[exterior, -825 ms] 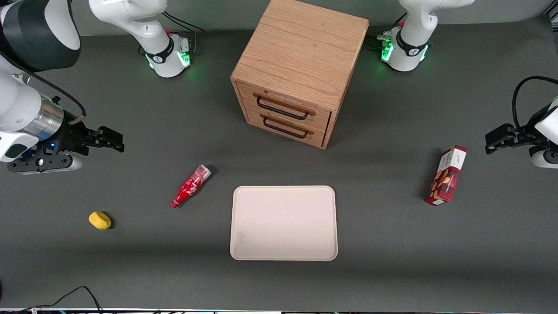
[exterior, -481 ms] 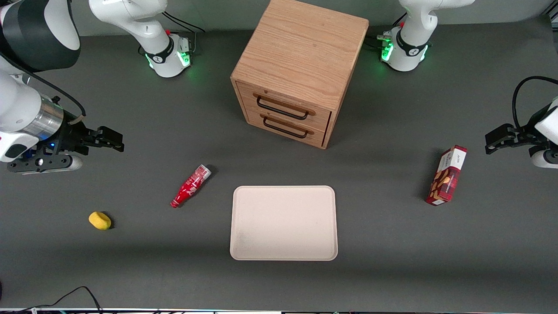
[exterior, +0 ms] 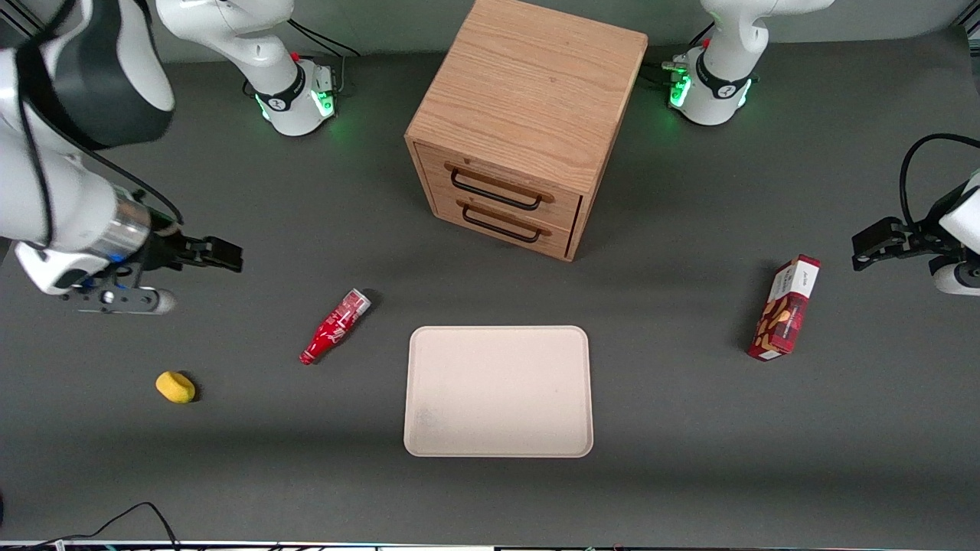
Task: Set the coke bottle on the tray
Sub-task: 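Move the right gripper toward the red Coca-Cola bottle lying on the table, then lower the open right gripper over the bottle's body, then close the right gripper around the bottle's body, then lift the bottle and carry it over the cream tray, then lower the held bottle onto the tray surface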
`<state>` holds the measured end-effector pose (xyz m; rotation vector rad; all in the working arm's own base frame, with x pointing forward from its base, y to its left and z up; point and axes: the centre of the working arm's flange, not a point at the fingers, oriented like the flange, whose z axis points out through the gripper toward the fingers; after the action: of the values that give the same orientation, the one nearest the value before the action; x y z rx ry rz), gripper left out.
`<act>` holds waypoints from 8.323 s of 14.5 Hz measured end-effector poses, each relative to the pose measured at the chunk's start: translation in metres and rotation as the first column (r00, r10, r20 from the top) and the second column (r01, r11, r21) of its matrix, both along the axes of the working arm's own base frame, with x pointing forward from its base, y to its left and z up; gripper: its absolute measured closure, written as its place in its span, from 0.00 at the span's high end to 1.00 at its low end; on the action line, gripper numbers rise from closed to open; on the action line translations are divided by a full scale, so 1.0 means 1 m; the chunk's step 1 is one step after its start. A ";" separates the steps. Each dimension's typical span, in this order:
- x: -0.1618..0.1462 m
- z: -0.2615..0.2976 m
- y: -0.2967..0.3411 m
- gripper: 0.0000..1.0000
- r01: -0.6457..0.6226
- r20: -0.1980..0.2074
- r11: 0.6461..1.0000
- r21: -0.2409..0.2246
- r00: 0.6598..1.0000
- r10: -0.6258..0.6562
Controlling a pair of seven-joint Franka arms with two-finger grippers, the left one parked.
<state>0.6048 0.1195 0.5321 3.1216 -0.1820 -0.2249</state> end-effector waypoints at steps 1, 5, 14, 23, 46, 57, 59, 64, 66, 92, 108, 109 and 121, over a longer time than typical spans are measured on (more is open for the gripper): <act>0.004 -0.014 0.010 1.00 0.025 -0.015 1.000 -0.006 1.000 -0.025; 0.027 -0.073 0.037 1.00 0.131 0.013 0.991 -0.008 0.991 -0.131; -0.006 -0.222 0.064 1.00 0.346 0.150 0.938 0.007 0.927 -0.343; -0.030 -0.295 0.056 1.00 0.490 0.170 0.871 0.044 0.855 -0.490; -0.034 -0.344 0.052 0.55 0.478 0.179 0.878 0.009 0.863 -0.472; -0.023 -0.328 0.043 0.55 0.487 0.199 0.873 0.012 0.855 -0.480; -0.009 -0.299 0.041 0.55 0.489 0.194 0.872 -0.013 0.857 -0.477; 0.032 -0.183 0.044 0.55 0.489 0.148 0.870 -0.063 0.867 -0.477; 0.042 -0.140 0.045 0.55 0.481 0.130 0.876 -0.047 0.872 -0.472; 0.074 -0.226 0.260 0.55 0.350 0.173 0.937 0.011 0.922 -0.346; 0.082 -0.328 0.257 0.55 -0.040 0.219 0.997 -0.066 0.974 0.053; 0.082 -0.329 0.256 0.55 -0.081 0.205 0.994 -0.074 0.974 0.094; 0.085 -0.338 0.240 0.55 -0.197 0.141 0.979 -0.053 0.969 0.203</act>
<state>0.6897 0.3592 0.1941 3.0880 0.1270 0.0097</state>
